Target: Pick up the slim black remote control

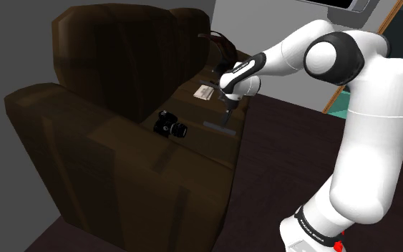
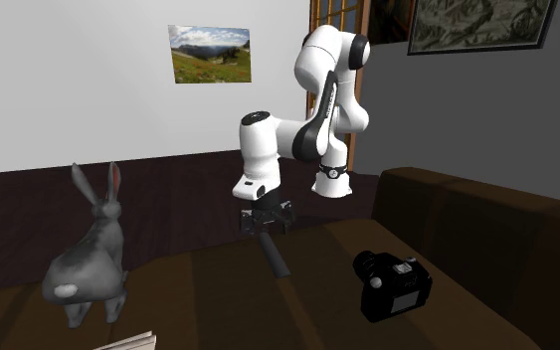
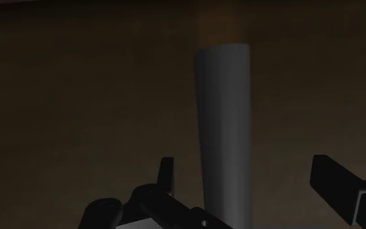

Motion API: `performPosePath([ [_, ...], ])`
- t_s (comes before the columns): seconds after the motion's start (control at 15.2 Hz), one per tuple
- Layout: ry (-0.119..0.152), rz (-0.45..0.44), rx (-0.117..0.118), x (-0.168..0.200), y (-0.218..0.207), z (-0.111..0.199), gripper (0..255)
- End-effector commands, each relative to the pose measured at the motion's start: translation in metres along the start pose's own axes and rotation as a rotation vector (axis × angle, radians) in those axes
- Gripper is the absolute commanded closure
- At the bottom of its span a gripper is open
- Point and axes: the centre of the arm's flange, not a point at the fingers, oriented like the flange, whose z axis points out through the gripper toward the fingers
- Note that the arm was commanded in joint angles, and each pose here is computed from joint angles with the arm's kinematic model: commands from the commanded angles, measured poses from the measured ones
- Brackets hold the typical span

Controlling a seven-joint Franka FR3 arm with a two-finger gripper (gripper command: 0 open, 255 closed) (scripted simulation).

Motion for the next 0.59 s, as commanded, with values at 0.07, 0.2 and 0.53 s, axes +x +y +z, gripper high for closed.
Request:
performPosePath([
  [0.07, 0.0, -0.002, 0.0, 0.0, 0.002, 0.018, 0],
  [0.2, 0.0, -0.002, 0.0, 0.0, 0.003, 0.028, 0],
  [0.53, 0.0, -0.002, 0.0, 0.0, 0.003, 0.031, 255],
])
